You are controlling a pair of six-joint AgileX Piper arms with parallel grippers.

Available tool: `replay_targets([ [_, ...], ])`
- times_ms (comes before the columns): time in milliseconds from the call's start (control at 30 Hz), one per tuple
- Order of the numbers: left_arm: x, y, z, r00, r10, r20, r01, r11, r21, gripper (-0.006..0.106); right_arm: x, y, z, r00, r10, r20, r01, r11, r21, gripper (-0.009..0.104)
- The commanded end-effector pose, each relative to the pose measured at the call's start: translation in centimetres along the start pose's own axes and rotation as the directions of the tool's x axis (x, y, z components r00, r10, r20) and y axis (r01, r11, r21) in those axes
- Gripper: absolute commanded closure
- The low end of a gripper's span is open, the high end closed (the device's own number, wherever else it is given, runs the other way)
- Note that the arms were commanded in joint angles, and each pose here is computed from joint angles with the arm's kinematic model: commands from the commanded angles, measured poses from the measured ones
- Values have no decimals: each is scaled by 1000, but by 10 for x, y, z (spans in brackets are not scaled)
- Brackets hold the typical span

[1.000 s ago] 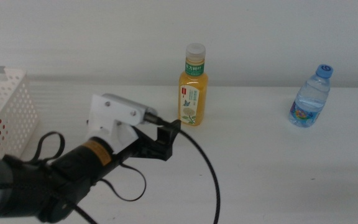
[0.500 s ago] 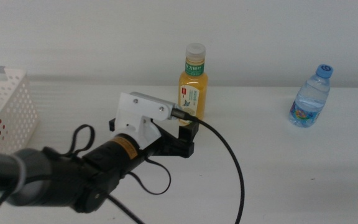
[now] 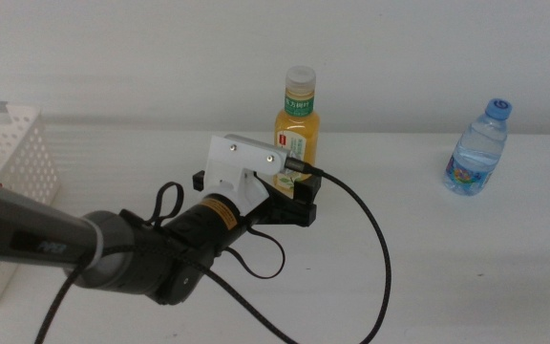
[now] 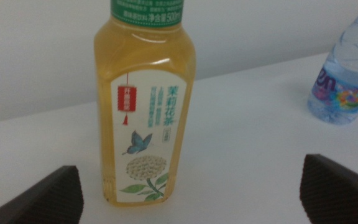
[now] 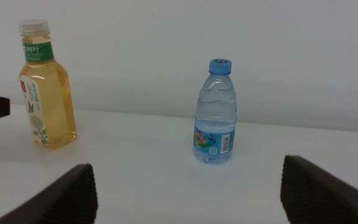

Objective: Use arms to grab the bottles and put them into the dustbin to the left of the table.

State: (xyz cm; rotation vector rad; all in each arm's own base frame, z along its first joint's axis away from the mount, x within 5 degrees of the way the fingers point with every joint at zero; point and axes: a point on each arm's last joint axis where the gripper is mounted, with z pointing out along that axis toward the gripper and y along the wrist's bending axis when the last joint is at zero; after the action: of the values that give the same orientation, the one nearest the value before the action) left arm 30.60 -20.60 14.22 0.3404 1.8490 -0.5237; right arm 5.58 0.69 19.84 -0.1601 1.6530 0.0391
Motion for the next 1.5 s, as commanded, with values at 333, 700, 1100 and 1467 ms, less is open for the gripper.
replay_targets([
  [333, 10, -2, 25, 999, 2, 47, -3, 1000, 20, 7, 12, 1, 0, 1000, -2, 3, 2, 1000, 2, 16],
  [700, 10, -4, 44, 998, -1, 59, -1, 999, 34, 7, 12, 1, 0, 1000, -2, 3, 2, 1000, 2, 16],
  [1100, 9, -4, 55, 998, 5, 60, -8, 999, 39, 7, 12, 1, 0, 1000, -2, 3, 2, 1000, 2, 16],
  [1467, 14, -1, 57, 999, -20, 44, 20, 1000, 9, 7, 12, 1, 0, 1000, -2, 3, 2, 1000, 2, 16],
])
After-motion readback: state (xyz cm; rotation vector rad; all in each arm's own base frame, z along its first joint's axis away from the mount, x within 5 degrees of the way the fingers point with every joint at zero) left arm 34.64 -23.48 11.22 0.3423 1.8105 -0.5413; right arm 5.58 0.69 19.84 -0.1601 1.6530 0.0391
